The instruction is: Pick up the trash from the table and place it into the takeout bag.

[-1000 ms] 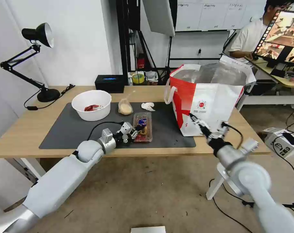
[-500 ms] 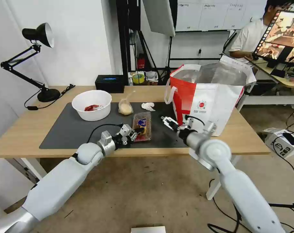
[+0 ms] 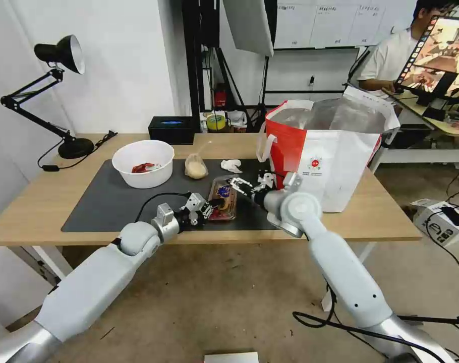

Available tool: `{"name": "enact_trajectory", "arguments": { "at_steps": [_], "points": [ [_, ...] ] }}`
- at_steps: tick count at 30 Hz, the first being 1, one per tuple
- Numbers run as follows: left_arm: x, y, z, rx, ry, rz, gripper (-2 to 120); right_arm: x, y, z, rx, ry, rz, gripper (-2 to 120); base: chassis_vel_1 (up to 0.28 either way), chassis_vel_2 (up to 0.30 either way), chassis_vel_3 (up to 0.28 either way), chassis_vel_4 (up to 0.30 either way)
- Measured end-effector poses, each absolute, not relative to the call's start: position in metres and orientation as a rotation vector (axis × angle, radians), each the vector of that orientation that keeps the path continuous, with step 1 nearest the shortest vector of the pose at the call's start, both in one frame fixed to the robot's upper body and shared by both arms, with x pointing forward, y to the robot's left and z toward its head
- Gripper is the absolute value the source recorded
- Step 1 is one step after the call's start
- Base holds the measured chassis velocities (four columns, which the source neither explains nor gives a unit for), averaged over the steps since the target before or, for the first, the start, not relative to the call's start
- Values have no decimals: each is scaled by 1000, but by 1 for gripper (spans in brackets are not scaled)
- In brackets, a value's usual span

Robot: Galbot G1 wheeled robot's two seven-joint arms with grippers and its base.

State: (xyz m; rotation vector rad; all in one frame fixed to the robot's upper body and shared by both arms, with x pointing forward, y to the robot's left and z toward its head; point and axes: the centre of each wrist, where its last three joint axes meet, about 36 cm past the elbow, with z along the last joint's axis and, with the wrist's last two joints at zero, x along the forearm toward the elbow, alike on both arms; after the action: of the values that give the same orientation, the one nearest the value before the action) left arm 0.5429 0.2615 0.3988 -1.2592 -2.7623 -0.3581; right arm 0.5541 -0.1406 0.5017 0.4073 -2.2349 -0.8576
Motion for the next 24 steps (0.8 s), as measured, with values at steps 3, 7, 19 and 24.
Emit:
{"name": "enact_trajectory", "arguments": {
  "at_steps": [3,7,19,24],
  "points": [
    [543,263,399,-1256,-2763,-358,0,559,-135,502,398,-2196,-856,100,0,0,0,0],
    [542,264,400,-1256,-2765,-356,0,564,-129,503,390,-2173,-853,100,0,0,0,0],
    [533,266,403,-1261,-2773,-348,0,581,-114,507,348,-2109,-882,95,0,0,0,0],
    [530,270,403,-1254,-2776,-346,0,585,-112,509,336,-2075,-873,83,0,0,0,0]
  ]
}}
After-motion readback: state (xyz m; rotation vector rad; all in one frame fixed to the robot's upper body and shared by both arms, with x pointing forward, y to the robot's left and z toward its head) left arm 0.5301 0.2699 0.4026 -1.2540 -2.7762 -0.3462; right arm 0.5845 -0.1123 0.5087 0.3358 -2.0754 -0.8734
